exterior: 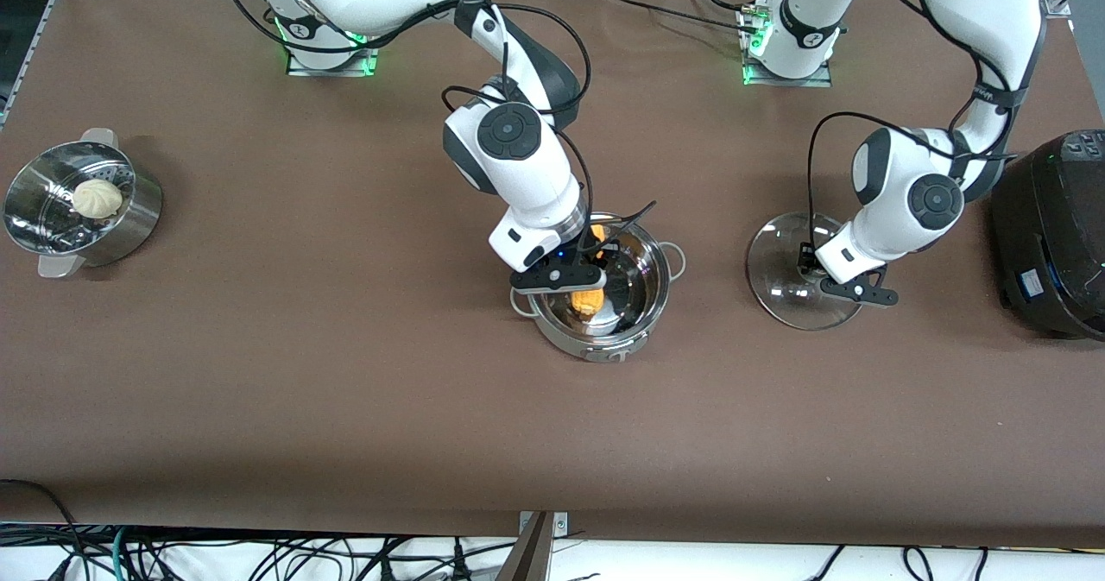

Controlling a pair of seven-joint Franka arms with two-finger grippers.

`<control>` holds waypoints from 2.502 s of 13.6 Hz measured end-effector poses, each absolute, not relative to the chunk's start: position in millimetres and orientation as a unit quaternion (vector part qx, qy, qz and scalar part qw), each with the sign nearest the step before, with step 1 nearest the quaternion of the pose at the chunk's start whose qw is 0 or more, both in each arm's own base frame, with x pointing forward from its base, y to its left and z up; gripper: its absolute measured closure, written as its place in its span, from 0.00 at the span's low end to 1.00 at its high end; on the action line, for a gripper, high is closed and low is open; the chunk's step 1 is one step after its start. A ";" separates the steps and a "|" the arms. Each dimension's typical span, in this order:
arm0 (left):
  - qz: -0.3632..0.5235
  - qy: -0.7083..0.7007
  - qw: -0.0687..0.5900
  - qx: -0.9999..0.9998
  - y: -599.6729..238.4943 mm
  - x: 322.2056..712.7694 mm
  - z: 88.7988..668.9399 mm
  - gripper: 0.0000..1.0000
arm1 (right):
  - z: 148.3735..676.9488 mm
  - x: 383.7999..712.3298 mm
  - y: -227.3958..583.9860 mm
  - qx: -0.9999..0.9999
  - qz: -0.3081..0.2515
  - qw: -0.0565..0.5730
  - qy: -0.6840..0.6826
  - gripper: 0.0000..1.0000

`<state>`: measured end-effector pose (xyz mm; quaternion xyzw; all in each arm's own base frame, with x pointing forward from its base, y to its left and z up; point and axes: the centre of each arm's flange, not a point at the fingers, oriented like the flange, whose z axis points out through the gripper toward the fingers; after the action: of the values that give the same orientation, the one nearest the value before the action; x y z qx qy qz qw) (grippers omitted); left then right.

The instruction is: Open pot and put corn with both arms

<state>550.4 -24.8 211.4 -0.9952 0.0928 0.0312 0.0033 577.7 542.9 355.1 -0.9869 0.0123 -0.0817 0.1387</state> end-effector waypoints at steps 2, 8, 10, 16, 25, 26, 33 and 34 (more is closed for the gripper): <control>0.031 0.093 0.003 -0.995 -24.8 550.5 211.6 0.52 | 344.1 574.0 548.7 -0.987 -0.079 0.138 0.009 0.74; 0.055 0.090 0.003 -0.994 -22.4 545.0 228.6 0.06 | 313.9 568.3 557.4 -0.988 -0.072 0.134 0.004 0.74; 0.057 0.089 0.003 -0.994 -21.5 542.3 268.8 0.00 | 311.3 570.1 557.4 -0.987 -0.077 0.138 0.006 0.68; -0.014 0.069 0.007 -0.997 0.1 512.5 438.0 0.00 | 307.9 571.4 558.2 -0.987 -0.081 0.139 0.005 0.04; 0.004 -0.006 0.043 -0.999 -2.4 495.6 631.6 0.00 | 494.4 590.5 429.3 -0.995 -0.011 0.014 -0.101 0.00; 0.002 -0.028 0.043 -0.999 -0.4 499.8 644.0 0.00 | 509.8 597.9 395.4 -0.992 0.007 0.000 -0.123 0.00; 0.046 -0.060 0.020 -0.997 10.8 543.7 620.6 0.00 | 532.7 671.5 116.3 -0.985 0.082 0.001 -0.149 0.00; 0.047 -0.067 0.009 -0.997 16.2 544.6 619.8 0.00 | 534.8 672.5 93.3 -0.986 0.083 0.001 -0.143 0.00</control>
<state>544.6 16.2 619.8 -0.9966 -0.0670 0.0474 0.0087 672.5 93.3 534.8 -0.9862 -0.1428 0.0833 0.0015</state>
